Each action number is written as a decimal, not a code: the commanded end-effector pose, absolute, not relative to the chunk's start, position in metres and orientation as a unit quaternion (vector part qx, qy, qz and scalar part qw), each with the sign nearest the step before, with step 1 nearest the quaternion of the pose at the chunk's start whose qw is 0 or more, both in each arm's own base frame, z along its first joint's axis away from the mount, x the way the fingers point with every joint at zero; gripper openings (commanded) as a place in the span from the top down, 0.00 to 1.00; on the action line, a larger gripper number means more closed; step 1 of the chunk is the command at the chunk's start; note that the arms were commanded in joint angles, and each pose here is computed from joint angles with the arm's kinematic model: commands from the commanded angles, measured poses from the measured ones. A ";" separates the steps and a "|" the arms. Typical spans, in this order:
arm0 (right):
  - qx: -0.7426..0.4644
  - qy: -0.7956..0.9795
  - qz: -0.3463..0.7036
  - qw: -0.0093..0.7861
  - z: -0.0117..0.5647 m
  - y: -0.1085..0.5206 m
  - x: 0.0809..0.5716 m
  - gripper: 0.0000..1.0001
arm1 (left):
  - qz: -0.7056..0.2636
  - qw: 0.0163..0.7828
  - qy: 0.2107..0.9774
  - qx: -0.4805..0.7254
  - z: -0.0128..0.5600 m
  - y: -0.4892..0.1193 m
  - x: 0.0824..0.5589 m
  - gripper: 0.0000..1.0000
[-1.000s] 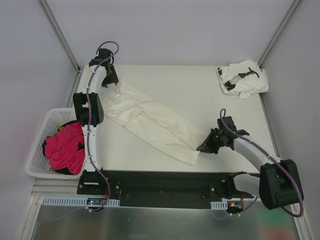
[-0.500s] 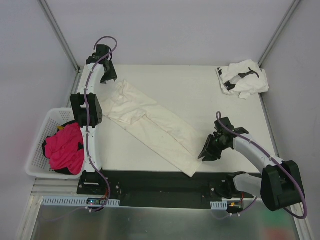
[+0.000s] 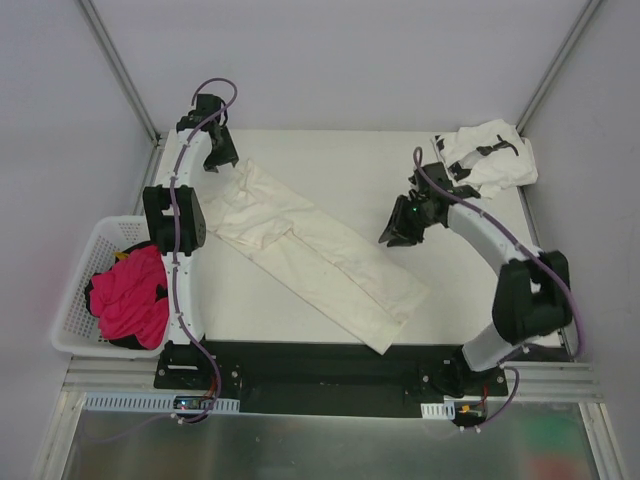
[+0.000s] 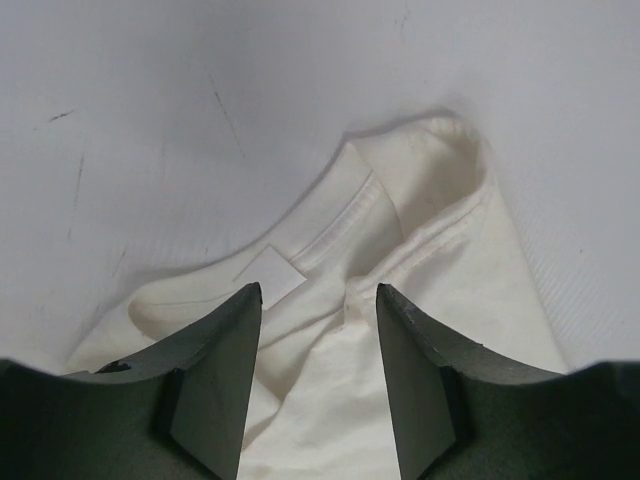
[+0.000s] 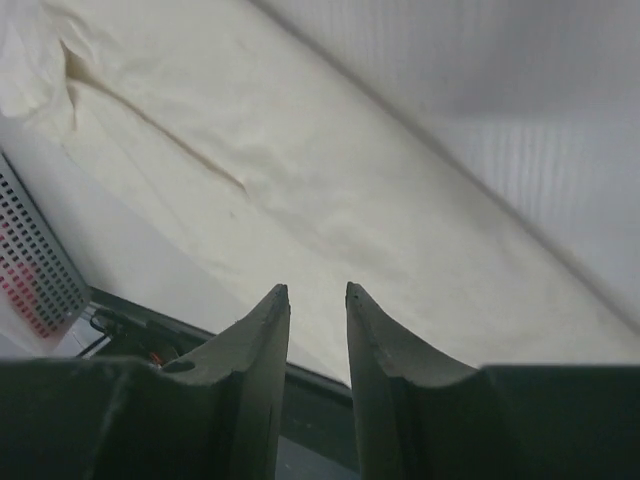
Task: Fold and stack the t-shirts
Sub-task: Rotate the tshirt 90 degrees
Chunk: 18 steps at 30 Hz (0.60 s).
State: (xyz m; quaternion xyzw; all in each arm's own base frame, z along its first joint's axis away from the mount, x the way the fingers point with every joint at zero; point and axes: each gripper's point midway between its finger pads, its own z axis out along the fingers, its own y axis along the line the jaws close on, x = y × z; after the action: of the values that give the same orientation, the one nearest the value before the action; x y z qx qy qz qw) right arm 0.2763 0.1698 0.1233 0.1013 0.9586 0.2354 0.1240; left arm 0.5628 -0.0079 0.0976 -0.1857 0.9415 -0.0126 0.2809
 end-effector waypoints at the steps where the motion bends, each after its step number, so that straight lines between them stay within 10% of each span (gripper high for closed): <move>1: 0.061 0.937 0.308 0.154 0.124 0.218 0.354 0.68 | -0.062 0.311 0.929 -0.191 0.136 -0.031 0.562 0.51; 18: 0.069 0.907 0.395 0.124 0.073 0.286 0.483 0.66 | -0.122 0.305 0.920 -0.216 0.138 -0.051 0.549 0.52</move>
State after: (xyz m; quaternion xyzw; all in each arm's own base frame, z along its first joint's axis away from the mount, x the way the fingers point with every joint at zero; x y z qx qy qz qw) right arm 0.4745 0.2759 0.0617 0.0712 0.9196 0.3652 0.1262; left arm 0.5494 -0.0435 0.1037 -0.2151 0.9318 -0.0989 0.2752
